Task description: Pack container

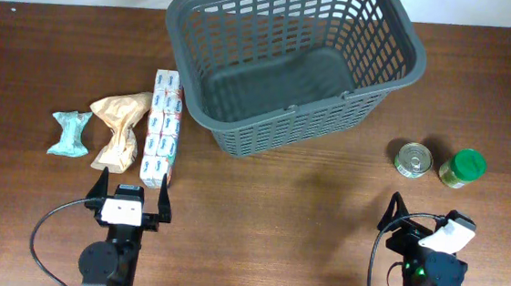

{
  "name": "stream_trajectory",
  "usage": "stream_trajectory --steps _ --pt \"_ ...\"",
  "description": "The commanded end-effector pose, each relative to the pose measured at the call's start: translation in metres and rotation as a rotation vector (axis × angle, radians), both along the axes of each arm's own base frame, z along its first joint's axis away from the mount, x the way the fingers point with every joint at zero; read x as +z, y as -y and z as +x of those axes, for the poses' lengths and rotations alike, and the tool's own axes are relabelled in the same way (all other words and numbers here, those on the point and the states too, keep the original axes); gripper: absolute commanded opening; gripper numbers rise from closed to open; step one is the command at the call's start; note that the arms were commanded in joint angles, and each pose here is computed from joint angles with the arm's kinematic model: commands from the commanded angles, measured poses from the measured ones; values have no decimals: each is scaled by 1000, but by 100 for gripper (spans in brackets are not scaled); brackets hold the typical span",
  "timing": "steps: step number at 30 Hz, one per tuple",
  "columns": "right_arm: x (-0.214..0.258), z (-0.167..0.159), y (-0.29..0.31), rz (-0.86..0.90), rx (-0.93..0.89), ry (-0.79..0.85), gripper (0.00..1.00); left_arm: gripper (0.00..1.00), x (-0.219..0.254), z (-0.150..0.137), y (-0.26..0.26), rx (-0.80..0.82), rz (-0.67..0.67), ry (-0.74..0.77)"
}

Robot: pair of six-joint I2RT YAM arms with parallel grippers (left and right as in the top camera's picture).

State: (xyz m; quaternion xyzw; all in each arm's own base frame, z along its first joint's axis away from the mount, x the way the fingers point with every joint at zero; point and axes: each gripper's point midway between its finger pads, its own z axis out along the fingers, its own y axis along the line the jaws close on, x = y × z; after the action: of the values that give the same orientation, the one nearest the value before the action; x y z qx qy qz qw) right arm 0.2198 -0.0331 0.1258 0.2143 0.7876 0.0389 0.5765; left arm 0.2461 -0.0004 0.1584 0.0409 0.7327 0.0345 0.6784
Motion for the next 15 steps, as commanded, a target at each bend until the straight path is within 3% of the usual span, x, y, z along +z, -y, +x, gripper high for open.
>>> stream_trajectory --steps 1,4,6,10,12,15 --pt "-4 2 -41 87 221 -4 99 99 -6 1 9 -46 -56 -24" --pt "-1 2 -50 136 260 8 99 99 -13 1 18 -91 -103 -56" --pt "3 2 -56 245 260 21 99 99 -7 -3 41 -230 -117 -67" --pt "48 -3 -68 223 346 90 99 99 52 -14 41 -230 -113 -40" --pt "101 -6 -69 155 374 139 99 99 96 -23 31 -172 -68 -72" --pt "158 -6 -69 97 393 51 99 99 150 -28 32 -178 -74 -163"
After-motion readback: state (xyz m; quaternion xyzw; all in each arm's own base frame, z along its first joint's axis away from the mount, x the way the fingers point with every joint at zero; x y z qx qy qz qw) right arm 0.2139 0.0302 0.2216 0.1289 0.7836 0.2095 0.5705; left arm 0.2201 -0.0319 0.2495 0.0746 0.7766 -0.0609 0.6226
